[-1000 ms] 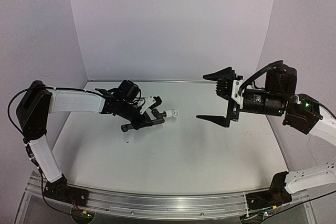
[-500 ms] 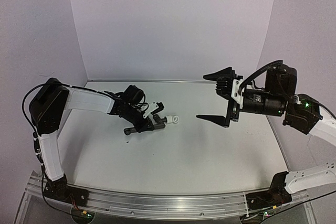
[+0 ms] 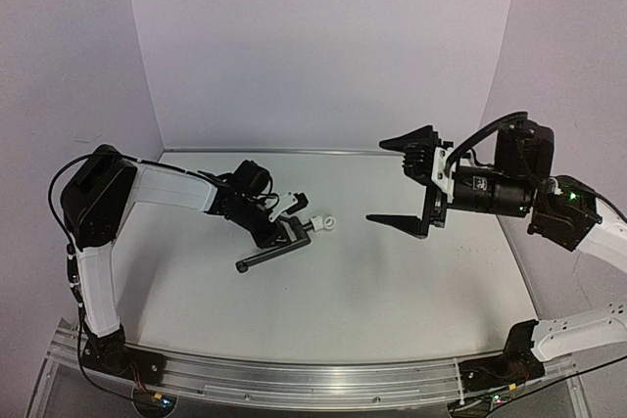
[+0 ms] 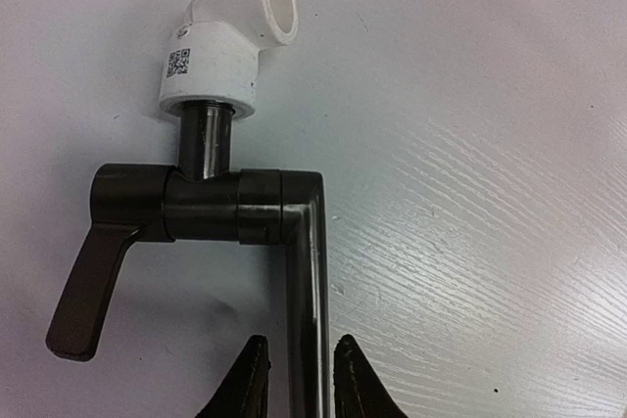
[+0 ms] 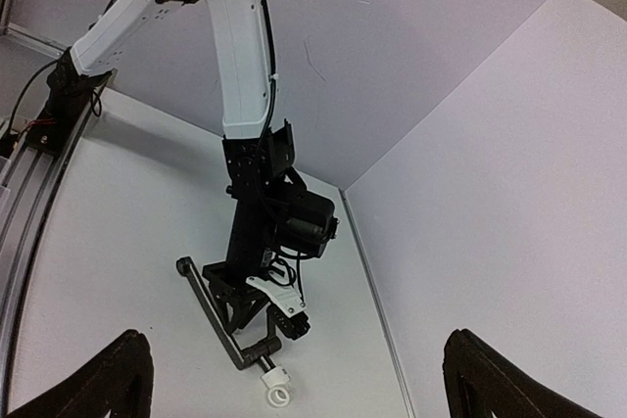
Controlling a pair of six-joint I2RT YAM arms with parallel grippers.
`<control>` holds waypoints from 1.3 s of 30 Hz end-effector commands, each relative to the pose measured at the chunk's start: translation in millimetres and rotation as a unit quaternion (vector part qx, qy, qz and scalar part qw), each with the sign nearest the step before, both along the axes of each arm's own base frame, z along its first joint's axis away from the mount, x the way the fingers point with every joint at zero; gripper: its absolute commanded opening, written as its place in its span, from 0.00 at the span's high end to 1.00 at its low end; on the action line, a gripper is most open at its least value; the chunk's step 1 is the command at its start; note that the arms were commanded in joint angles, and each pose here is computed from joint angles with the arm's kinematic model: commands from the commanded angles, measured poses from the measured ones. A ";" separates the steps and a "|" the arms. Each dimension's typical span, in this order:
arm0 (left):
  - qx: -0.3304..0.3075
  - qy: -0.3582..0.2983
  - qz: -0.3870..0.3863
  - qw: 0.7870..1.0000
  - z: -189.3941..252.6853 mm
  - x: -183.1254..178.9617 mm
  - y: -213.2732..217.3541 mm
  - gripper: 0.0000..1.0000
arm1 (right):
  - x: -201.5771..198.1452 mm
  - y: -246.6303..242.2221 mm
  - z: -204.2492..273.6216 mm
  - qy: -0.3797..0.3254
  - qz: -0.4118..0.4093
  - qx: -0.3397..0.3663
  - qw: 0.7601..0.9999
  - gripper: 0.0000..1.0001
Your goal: Install the water faucets
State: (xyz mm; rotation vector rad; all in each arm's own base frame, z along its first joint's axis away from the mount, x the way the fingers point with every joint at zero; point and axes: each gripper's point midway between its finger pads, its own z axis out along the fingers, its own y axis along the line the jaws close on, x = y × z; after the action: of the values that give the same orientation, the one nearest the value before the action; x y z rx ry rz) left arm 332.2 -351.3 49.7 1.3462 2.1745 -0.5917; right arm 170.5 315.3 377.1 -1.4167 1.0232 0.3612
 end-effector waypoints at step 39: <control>-0.175 0.047 0.541 0.821 196.0 53.6 272.2 0.00 | 265.2 -241.0 -106.2 0.395 -0.490 0.095 0.771 0.02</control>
State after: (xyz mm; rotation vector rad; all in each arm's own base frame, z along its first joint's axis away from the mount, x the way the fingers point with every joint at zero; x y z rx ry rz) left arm 399.5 -97.2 256.5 -0.1137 2.2896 -0.6127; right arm 452.7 84.1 280.1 -0.3600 2.1916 0.2169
